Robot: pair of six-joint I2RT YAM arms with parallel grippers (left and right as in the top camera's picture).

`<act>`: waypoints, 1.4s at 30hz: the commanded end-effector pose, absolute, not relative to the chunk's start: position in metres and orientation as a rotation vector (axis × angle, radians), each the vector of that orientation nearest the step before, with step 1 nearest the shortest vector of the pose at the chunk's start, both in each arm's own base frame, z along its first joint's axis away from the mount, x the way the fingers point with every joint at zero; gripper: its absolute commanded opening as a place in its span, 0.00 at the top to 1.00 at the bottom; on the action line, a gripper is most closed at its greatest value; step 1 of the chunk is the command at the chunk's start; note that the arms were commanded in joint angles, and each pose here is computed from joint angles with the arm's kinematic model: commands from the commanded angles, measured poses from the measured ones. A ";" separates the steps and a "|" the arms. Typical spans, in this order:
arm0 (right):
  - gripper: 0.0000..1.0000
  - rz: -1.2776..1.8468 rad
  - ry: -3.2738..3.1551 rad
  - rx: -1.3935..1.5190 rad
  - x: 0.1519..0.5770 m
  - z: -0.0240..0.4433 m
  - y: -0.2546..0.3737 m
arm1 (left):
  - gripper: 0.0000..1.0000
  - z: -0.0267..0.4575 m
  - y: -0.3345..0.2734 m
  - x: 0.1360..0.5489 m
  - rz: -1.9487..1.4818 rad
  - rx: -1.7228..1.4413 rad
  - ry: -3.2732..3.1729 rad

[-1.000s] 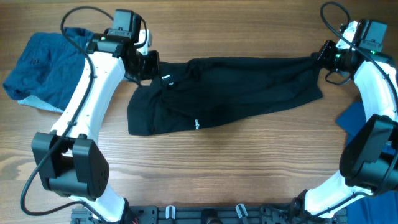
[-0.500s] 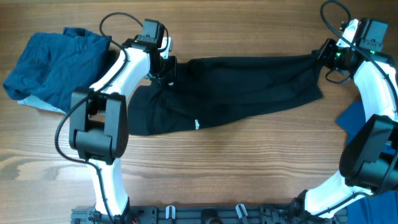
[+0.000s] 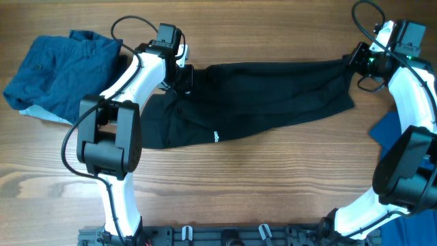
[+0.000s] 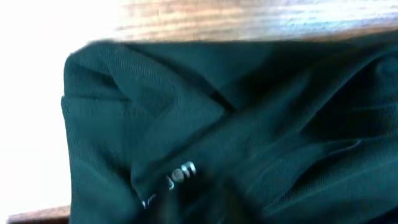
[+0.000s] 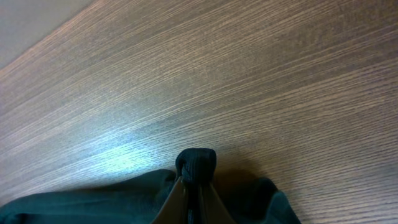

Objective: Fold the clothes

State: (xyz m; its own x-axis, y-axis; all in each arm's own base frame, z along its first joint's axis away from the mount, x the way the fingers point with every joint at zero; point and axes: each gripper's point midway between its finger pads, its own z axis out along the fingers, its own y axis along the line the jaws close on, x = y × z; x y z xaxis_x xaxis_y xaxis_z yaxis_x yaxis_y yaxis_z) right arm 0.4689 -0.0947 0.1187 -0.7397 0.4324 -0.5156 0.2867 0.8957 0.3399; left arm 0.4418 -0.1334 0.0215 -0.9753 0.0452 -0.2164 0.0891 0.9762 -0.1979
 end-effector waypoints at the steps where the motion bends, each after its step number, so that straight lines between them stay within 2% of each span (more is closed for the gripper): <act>1: 0.96 0.285 2.410 0.514 0.473 0.134 -0.100 | 0.10 0.049 -0.131 0.440 -0.301 0.084 2.880; 2: 0.96 0.285 2.410 0.514 0.473 0.134 -0.100 | 0.01 0.055 -0.129 0.436 -0.296 0.027 2.889; 7: 0.96 0.284 2.407 0.513 0.473 0.135 -0.100 | 0.02 0.055 -0.124 0.421 -0.279 -0.022 2.950; 9: 0.96 0.284 2.407 0.514 0.473 0.135 -0.100 | 0.13 0.047 -0.124 0.418 -0.275 -0.048 2.973; 12: 0.96 0.285 2.407 0.512 0.473 0.135 -0.100 | 0.38 0.035 -0.125 0.421 -0.276 -0.070 2.982; 15: 0.96 0.285 2.408 0.513 0.473 0.135 -0.100 | 0.41 0.024 -0.125 0.422 -0.272 -0.071 2.995; 19: 0.96 0.285 2.409 0.514 0.473 0.134 -0.100 | 0.50 0.019 -0.126 0.427 -0.276 -0.068 2.982; 22: 0.95 0.285 2.410 0.514 0.473 0.134 -0.100 | 0.49 0.020 -0.126 0.434 -0.266 -0.066 2.954; 24: 0.96 0.285 2.410 0.514 0.473 0.134 -0.100 | 0.53 0.019 -0.126 0.435 -0.267 -0.066 2.953; 26: 0.96 0.285 2.410 0.514 0.473 0.134 -0.100 | 0.68 0.019 -0.126 0.435 -0.267 -0.054 2.949; 27: 0.96 0.285 2.410 0.514 0.473 0.134 -0.100 | 0.90 0.019 -0.127 0.436 -0.269 -0.054 2.945; 28: 0.96 0.285 2.410 0.514 0.473 0.134 -0.100 | 0.94 0.020 -0.127 0.436 -0.269 -0.054 2.944; 37: 0.96 0.284 2.408 0.514 0.473 0.135 -0.100 | 0.96 0.024 -0.125 0.433 -0.266 -0.057 2.954; 42: 0.96 0.278 2.390 0.476 0.477 0.138 -0.100 | 0.96 0.076 -0.126 0.437 -0.296 -0.047 2.850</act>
State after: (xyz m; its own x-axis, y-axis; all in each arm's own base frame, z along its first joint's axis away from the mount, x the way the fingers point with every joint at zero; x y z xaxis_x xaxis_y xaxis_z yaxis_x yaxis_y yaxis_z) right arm 0.4713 -0.0960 0.1206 -0.7326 0.4300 -0.5276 0.2838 0.8975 0.3375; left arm 0.4303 -0.1268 0.0255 -0.9851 -0.0572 -0.1620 -0.0259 0.9815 -0.1895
